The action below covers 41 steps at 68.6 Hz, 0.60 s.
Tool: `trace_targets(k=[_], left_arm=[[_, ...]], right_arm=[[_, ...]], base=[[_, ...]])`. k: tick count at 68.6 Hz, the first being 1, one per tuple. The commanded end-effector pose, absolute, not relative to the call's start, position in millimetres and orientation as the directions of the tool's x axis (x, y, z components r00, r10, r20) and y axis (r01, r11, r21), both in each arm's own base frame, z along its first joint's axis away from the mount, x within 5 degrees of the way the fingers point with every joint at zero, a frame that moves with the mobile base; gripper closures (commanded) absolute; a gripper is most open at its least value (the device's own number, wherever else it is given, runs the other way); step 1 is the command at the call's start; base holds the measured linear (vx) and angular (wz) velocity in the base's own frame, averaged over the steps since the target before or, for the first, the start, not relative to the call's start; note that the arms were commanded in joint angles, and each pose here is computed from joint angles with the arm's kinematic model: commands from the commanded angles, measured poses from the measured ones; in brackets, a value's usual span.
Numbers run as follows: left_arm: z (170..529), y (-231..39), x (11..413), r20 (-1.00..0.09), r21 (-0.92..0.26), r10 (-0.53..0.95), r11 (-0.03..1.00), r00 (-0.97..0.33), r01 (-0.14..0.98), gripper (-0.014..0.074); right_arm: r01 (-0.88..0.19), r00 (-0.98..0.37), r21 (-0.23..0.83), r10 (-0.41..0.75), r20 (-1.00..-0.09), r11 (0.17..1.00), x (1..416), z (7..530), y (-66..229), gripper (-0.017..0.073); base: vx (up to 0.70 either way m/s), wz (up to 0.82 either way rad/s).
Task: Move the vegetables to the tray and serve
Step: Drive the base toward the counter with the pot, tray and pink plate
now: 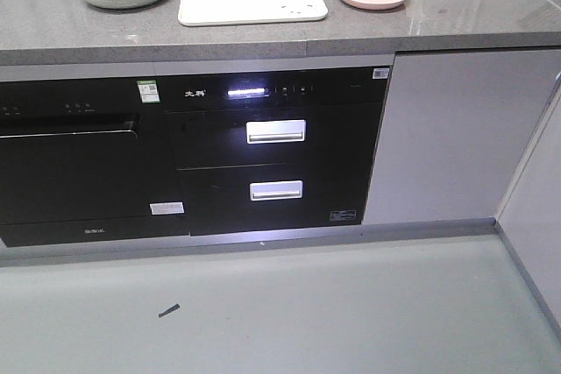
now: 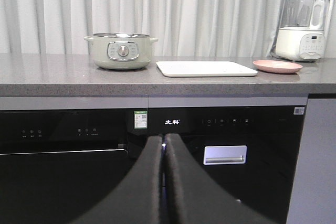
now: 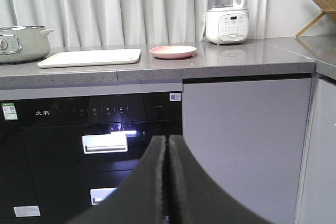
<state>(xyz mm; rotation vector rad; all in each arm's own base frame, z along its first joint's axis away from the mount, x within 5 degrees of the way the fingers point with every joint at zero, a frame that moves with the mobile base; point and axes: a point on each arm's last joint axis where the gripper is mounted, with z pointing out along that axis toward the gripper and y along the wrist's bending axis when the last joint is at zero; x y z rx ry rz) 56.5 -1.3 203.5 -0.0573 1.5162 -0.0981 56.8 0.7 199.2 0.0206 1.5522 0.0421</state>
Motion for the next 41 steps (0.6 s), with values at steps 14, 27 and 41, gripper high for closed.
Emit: trace_targets(k=[14, 27, 41], left_arm=[[202.9, -1.6, 55.9, -0.987, -0.106, -0.110, 0.994, 0.116, 0.041, 0.0600], [202.9, -1.6, 55.9, -0.987, -0.106, -0.110, 0.994, 0.116, 0.041, 0.0600], [202.9, -1.6, 55.9, -0.987, -0.106, -0.110, 0.994, 0.116, 0.041, 0.0600]], right_arm=[[-0.013, 0.090, 0.025, 0.026, -0.996, 1.000, 56.4, 203.9, 0.6, 0.0567], [-0.013, 0.090, 0.025, 0.026, -0.996, 1.000, 56.4, 203.9, 0.6, 0.0567], [-0.013, 0.090, 0.025, 0.026, -0.996, 1.000, 56.4, 203.9, 0.6, 0.0567]], base=[[0.14, 0.06], [0.15, 0.06], [0.16, 0.01]])
